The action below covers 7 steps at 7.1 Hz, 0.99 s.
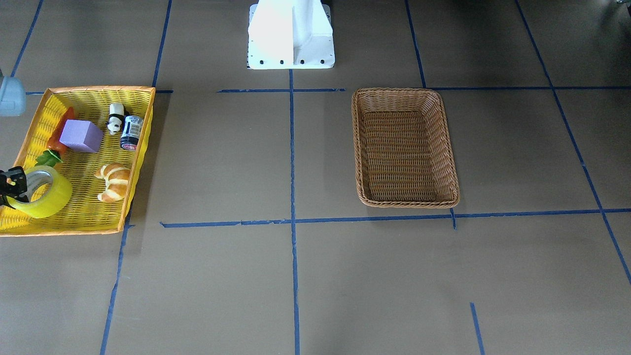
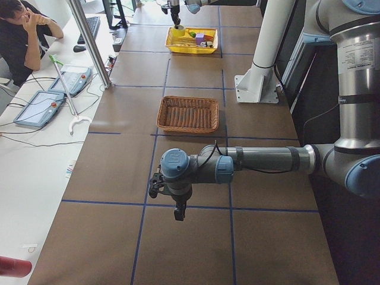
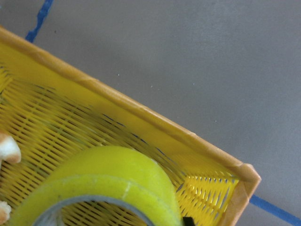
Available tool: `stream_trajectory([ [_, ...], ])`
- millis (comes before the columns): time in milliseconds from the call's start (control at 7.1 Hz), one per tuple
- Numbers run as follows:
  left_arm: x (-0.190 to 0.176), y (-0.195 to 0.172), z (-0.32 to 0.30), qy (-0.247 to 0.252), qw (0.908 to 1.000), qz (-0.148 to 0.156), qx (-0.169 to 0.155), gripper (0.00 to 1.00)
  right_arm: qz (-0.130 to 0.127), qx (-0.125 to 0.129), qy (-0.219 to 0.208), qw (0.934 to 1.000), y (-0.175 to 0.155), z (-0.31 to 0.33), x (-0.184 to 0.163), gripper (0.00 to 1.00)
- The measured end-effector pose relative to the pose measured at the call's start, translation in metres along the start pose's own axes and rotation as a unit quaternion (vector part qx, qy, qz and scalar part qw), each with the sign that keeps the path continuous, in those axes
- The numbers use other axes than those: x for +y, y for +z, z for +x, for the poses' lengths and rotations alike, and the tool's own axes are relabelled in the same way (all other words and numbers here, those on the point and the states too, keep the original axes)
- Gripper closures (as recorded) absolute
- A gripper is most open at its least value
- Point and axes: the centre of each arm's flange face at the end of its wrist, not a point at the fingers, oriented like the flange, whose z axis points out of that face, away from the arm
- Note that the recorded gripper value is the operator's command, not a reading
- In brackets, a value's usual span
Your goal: Move tape to another basket
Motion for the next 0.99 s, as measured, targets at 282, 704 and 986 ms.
stream_trajectory([
  [282,-0.029,-0.024,0.02,0.044,0.998,0.045,-0.006,0.0,0.042,-0.013,0.085,0.9954,-0.043,-0.032,-0.011,1.0],
  [704,-0.064,-0.049,0.056,0.1,0.9859,0.134,-0.01,0.0,0.116,-0.046,0.157,0.9798,-0.082,-0.074,-0.018,1.0],
  [986,-0.075,-0.047,0.09,0.07,0.981,0.18,0.013,0.0,0.162,-0.083,0.193,0.9642,-0.086,-0.103,-0.022,1.0],
])
